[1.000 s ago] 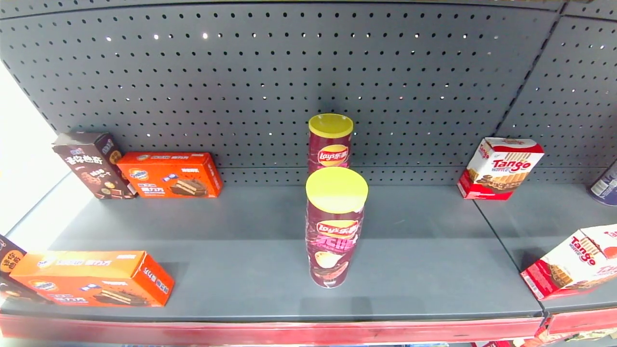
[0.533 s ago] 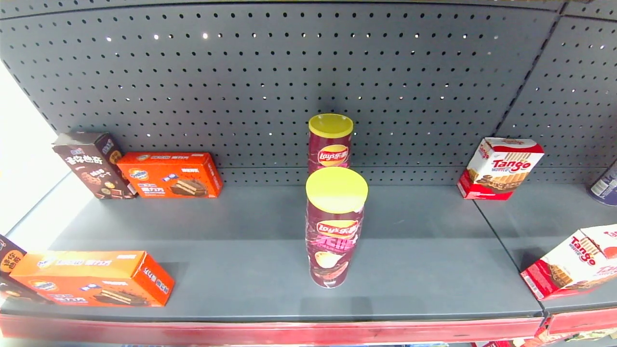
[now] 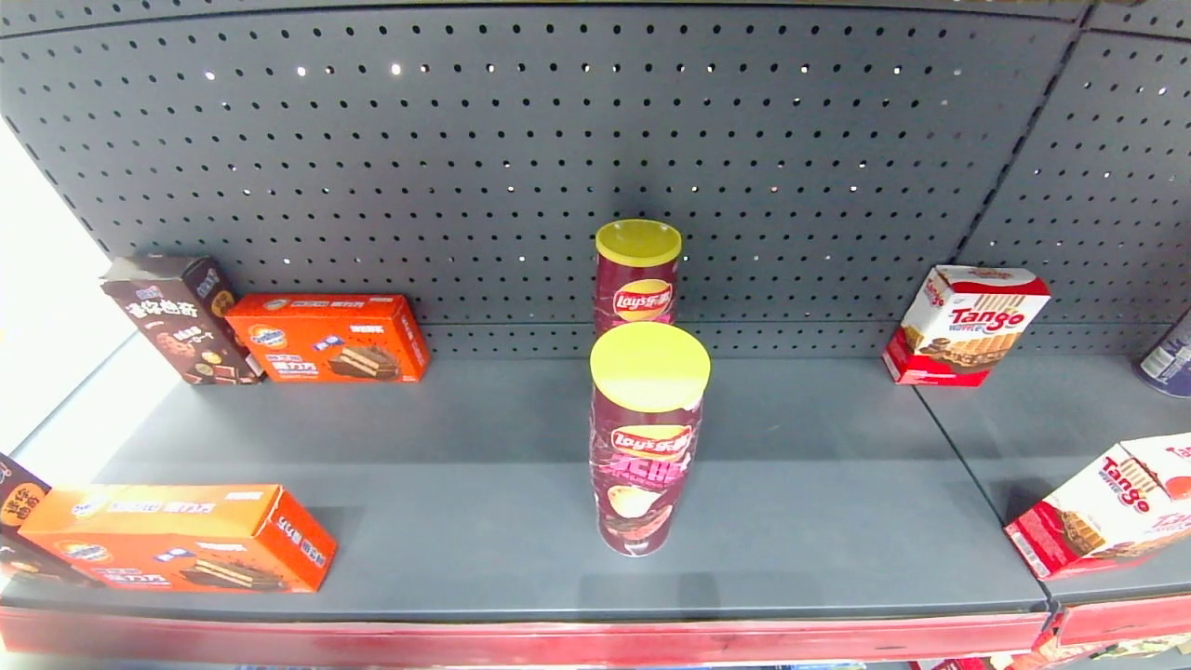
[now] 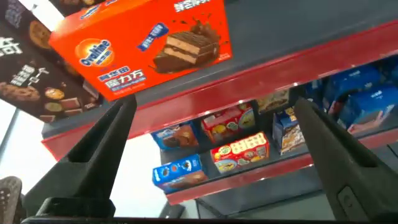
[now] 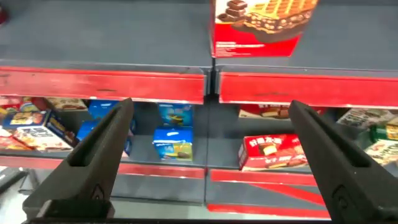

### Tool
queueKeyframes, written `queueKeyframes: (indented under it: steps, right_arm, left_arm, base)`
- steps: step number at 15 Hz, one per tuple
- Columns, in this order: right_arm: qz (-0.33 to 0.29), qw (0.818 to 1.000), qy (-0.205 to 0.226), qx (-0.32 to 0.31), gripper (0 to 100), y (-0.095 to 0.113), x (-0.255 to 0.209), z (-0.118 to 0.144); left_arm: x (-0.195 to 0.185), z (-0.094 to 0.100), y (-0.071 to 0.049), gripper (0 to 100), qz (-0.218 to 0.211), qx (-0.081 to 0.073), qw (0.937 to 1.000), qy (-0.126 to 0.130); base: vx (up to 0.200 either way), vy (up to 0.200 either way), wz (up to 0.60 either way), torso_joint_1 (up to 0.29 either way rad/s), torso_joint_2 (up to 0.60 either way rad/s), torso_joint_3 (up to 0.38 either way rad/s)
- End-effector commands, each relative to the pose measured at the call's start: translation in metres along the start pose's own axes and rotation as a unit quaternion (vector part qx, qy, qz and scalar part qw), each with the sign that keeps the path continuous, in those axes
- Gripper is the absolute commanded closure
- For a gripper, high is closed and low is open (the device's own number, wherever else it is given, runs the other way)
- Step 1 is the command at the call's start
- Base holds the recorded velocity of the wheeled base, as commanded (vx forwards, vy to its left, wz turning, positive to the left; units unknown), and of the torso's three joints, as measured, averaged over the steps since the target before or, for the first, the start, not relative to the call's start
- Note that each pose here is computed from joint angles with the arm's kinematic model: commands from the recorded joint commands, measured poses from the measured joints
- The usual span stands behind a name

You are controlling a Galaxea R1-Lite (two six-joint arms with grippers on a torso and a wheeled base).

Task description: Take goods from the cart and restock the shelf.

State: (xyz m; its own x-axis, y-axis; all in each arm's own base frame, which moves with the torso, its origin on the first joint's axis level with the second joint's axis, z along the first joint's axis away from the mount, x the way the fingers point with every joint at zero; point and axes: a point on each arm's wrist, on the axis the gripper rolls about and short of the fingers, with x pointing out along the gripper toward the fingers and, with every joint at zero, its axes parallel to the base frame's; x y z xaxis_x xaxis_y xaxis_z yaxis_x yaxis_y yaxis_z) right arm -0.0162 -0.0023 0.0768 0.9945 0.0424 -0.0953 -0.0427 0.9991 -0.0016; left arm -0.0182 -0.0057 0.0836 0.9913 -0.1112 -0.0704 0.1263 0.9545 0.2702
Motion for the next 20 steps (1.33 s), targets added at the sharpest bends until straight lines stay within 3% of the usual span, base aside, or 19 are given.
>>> queueKeyframes:
  steps: [1,2,3,4,5,6,7,9,10,11,12,13,15,18,20]
  right_arm:
    - [-0.051,0.999,-0.002,0.004,0,0.001,0.000,0.000]
    - [-0.084,0.996,-0.008,0.007,0,0.002,-0.001,0.000]
    - [-0.077,0.997,-0.009,0.005,0,0.002,-0.001,-0.001]
    - [-0.073,0.997,-0.012,0.003,0,0.002,-0.002,-0.001]
    - [-0.057,0.998,-0.018,0.002,0,0.002,-0.003,-0.001]
    - [-0.040,0.999,-0.034,0.000,0,0.002,-0.005,-0.002]
    - [-0.041,0.998,-0.044,0.002,0,0.002,-0.006,-0.002]
    - [-0.041,0.998,-0.045,0.004,0,0.002,-0.006,-0.002]
    - [-0.041,0.998,-0.045,0.004,0,0.002,-0.006,-0.002]
    - [-0.040,0.998,-0.044,0.004,0,0.002,-0.006,-0.002]
    - [-0.042,0.998,-0.045,0.003,0,0.002,-0.006,-0.002]
    - [-0.041,0.998,-0.045,0.003,0,0.002,-0.006,-0.002]
    - [-0.041,0.998,-0.045,0.003,0,0.002,-0.006,-0.002]
    - [-0.041,0.998,-0.045,0.003,0,0.002,-0.006,-0.002]
    - [-0.041,0.998,-0.045,0.003,0,0.002,-0.006,-0.002]
  left_arm:
    - [0.000,0.000,0.002,0,0.051,-0.002,0.9985,0.017]
    - [0.000,-0.001,0.005,0,0.114,-0.008,0.9929,0.031]
    - [0.001,-0.001,0.007,0,0.156,-0.026,0.9872,0.021]
    - [0.001,-0.001,0.008,0,0.180,-0.034,0.9829,0.018]
    - [0.001,-0.001,0.008,0,0.176,-0.036,0.9835,0.018]
    - [0.002,-0.001,0.005,0,0.103,-0.041,0.9939,-0.002]
    - [0.002,0.000,0.001,0,0.014,-0.049,0.9986,-0.016]
    - [-0.001,0.001,-0.003,0,-0.066,-0.054,0.9964,-0.004]
    - [-0.001,0.001,-0.003,0,-0.056,-0.056,0.9969,0.001]
    - [0.000,0.000,-0.001,0,0.003,-0.059,0.9981,0.016]
    - [0.001,-0.005,0.001,0,0.079,-0.066,0.9941,0.034]
    - [0.002,-0.006,0.002,0,0.100,-0.077,0.9917,0.027]
    - [0.003,-0.007,0.001,0,0.068,-0.067,0.9951,0.023]
    - [0.002,-0.006,0.001,0,0.037,-0.081,0.9959,0.017]
    - [0.002,-0.007,0.002,0,0.070,-0.073,0.9946,0.021]
  base:
    - [0.000,0.000,0.00,0.000,0.00,0.000]
    - [0.000,0.000,0.00,0.000,0.00,0.000]
    - [0.000,0.000,0.00,0.000,0.00,0.000]
    - [0.000,0.000,0.00,0.000,0.00,0.000]
    - [0.000,0.000,0.00,0.000,0.00,0.000]
    - [0.000,0.000,0.00,0.000,0.00,0.000]
    - [0.000,0.000,0.00,0.000,0.00,0.000]
    - [0.000,0.000,0.00,0.000,0.00,0.000]
    - [0.000,0.000,0.00,0.000,0.00,0.000]
    - [0.000,0.000,0.00,0.000,0.00,0.000]
    - [0.000,0.000,0.00,0.000,0.00,0.000]
    - [0.000,0.000,0.00,0.000,0.00,0.000]
    - [0.000,0.000,0.00,0.000,0.00,0.000]
    - [0.000,0.000,0.00,0.000,0.00,0.000]
    - [0.000,0.000,0.00,0.000,0.00,0.000]
